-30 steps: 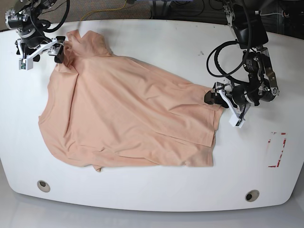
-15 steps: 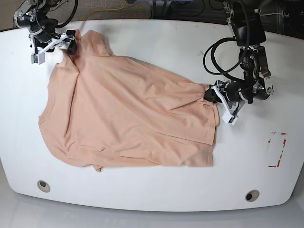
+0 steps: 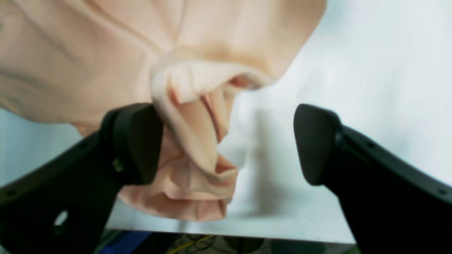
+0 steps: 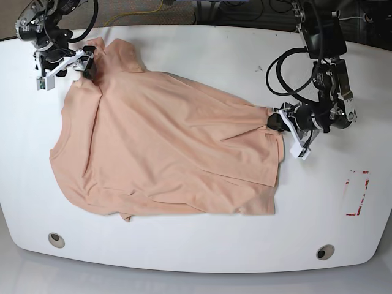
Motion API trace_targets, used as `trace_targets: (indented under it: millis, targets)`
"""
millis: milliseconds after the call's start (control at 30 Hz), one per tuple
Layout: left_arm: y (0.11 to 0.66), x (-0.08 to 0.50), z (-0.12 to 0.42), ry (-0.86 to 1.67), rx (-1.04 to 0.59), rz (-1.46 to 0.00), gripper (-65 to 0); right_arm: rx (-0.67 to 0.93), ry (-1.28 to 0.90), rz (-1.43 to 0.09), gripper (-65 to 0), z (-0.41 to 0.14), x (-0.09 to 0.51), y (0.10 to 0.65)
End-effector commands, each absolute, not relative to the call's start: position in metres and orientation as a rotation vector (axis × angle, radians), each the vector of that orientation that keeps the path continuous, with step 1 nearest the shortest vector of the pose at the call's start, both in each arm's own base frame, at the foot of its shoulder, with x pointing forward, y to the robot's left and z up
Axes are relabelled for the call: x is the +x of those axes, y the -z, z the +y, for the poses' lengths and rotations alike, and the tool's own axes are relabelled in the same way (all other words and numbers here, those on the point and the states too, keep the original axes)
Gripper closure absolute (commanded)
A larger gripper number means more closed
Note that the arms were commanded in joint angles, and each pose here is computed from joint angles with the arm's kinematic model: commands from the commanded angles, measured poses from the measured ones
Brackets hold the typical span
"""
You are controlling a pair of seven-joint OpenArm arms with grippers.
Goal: Layout the t-shirt on the table in an organized manner, then fold the t-shirt properly
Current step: 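Regrasp the shirt collar corner with the right gripper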
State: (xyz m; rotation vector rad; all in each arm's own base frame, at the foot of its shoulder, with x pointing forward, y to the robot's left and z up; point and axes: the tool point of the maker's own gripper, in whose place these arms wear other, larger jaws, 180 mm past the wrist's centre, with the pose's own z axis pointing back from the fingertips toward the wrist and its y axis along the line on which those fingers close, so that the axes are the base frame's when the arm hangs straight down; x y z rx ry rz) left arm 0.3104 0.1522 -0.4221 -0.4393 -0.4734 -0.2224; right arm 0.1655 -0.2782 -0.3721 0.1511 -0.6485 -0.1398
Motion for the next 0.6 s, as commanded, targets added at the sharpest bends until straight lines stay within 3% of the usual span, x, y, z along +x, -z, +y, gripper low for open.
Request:
trace_targets:
  millis: [0, 567]
  targets:
    - [0.427, 0.304, 0.174, 0.234, -0.358, -0.418, -6.0, 0.13, 0.118, -0.708, -55.5, -0.282, 0.177, 0.357]
    - [0.432, 0.29, 0.208, 0.227, -0.295, -0.405, -4.4, 0.189, 0.207, -0.743, -55.3, -0.298, 0.217, 0.36]
